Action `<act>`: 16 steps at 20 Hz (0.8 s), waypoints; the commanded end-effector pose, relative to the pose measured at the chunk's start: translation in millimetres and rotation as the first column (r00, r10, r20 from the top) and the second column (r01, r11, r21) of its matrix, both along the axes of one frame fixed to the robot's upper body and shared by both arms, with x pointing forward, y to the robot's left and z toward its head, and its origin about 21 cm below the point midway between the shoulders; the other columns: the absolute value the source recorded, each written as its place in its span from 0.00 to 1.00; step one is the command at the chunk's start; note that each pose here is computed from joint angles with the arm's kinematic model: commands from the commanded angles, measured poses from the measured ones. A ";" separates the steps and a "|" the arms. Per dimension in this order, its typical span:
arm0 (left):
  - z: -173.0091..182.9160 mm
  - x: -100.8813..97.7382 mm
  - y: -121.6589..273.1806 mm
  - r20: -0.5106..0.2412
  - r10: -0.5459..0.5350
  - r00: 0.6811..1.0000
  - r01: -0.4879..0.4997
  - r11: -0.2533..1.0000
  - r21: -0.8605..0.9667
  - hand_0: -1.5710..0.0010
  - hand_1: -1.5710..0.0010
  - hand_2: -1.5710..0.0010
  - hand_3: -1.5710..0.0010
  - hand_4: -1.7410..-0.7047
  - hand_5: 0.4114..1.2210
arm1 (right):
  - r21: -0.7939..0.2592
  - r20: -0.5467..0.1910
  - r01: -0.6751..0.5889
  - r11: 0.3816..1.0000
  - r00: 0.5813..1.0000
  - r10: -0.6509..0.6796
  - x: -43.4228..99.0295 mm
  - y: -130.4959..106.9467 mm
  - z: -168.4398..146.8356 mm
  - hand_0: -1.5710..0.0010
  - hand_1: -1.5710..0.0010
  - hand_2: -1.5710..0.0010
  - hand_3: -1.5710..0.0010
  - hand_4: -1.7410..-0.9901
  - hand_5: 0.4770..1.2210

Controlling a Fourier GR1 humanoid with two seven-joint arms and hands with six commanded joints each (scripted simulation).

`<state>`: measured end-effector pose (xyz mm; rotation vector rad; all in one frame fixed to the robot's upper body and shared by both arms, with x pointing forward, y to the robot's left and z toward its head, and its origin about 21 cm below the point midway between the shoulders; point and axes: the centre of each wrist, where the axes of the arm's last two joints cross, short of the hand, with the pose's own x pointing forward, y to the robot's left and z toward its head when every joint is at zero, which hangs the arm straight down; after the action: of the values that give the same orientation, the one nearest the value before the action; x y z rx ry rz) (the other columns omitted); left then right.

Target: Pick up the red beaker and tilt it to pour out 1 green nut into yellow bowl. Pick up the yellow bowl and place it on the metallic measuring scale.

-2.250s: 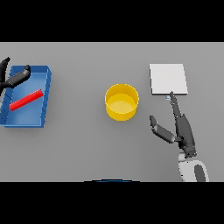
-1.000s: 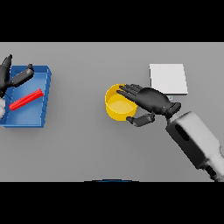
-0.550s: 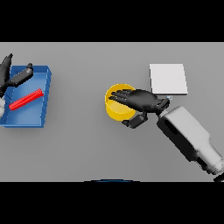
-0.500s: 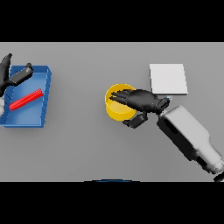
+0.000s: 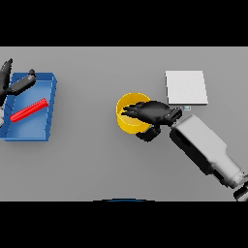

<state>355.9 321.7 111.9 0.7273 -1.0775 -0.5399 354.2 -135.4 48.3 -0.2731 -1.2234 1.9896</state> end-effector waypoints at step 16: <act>5.4 -7.4 -0.5 0.012 0.017 1.000 -0.017 1.000 -0.008 1.00 1.00 1.00 1.00 0.90 0.39 | -0.036 -0.061 -0.048 0.998 0.997 0.045 -1.8 -2.8 8.6 0.05 0.05 0.07 0.25 0.03 0.98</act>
<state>348.4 321.4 117.3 0.7331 -1.0833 -0.5165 352.5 -138.5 56.9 -0.2034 -1.1652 2.0476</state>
